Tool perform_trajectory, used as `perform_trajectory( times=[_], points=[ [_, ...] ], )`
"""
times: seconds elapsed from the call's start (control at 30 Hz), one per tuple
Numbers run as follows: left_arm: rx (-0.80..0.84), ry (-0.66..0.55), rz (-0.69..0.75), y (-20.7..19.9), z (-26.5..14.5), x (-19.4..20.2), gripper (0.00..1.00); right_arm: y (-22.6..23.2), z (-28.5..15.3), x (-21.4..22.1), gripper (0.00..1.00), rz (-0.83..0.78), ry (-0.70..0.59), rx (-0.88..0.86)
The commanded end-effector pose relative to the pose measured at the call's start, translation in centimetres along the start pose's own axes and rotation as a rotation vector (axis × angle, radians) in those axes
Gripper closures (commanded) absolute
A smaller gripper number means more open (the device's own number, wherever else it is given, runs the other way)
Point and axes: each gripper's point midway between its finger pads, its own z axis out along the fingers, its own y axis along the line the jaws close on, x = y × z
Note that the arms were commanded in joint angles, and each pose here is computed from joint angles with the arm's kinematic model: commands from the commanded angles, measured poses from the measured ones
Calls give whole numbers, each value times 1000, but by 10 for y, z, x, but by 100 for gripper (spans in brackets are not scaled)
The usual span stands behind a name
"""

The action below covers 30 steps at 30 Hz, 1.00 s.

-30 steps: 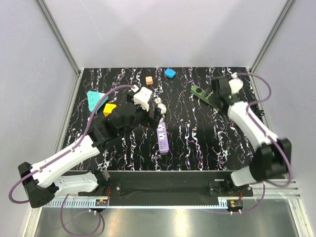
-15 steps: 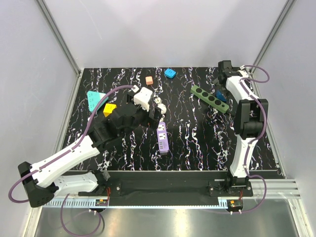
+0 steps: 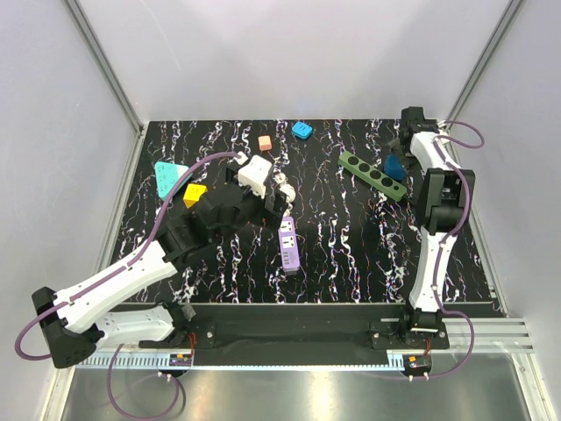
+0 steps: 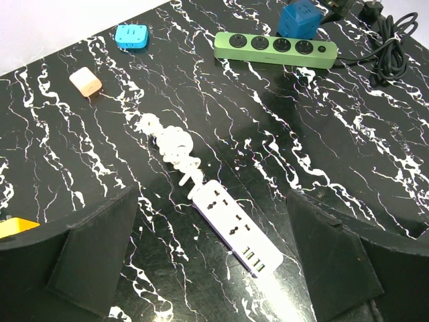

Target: Insert the plug

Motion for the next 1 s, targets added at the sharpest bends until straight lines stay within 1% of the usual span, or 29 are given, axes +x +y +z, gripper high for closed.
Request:
perform_trajectory(
  times=[0.0, 0.13, 0.23, 0.27, 0.3, 0.37, 0.4, 0.43, 0.47, 0.5, 0.53, 0.6, 0.67, 0.73, 0.83, 0.97],
  points=[
    [-9, -73, -7, 1, -6, -28, 1, 15, 2, 4, 13, -21, 35, -42],
    [-8, -75, -6, 1, -6, -28, 1, 25, 3, 10, 13, -34, 73, -78],
    [-8, -76, -7, 1, -6, -29, 1, 26, 1, 9, 15, -52, 72, -86],
    [-10, -73, -3, 1, -6, -28, 1, 28, 0, 7, 23, -65, 68, -98],
    [-9, -76, -4, 2, -6, -29, 1, 33, -2, 4, 28, -80, 63, -115],
    [-16, -74, -1, 2, -5, -27, 1, 38, -7, -1, 36, -148, 51, -150],
    [-18, -70, 0, 3, -4, -26, 1, 48, -14, -9, 48, -164, 34, -190],
    [-18, -68, -1, 2, -4, -26, 1, 51, -19, -13, 53, -220, 18, -214],
    [-18, -68, -2, 2, -4, -26, 1, 56, -24, -18, 55, -245, 4, -240],
    [-15, -67, -4, 1, -3, -25, 1, 65, -36, -25, 61, -264, -13, -290],
    [-12, -67, -4, 1, -3, -25, 1, 67, -40, -29, 62, -315, -28, -309],
    [-11, -64, -5, 0, -3, -25, 1, 74, -53, -37, 66, -347, -47, -349],
    [-13, -65, -7, 1, -3, -25, 1, 75, -58, -41, 66, -380, -61, -360],
    [-17, -60, -5, 1, -2, -23, 1, 74, -63, -43, 68, -402, -68, -368],
    [-17, -60, -5, 1, -2, -23, 1, 70, -64, -39, 78, -431, -56, -371],
    [-21, -52, 0, 1, 0, -21, 1, 65, -64, -33, 83, -454, -40, -372]
  ],
)
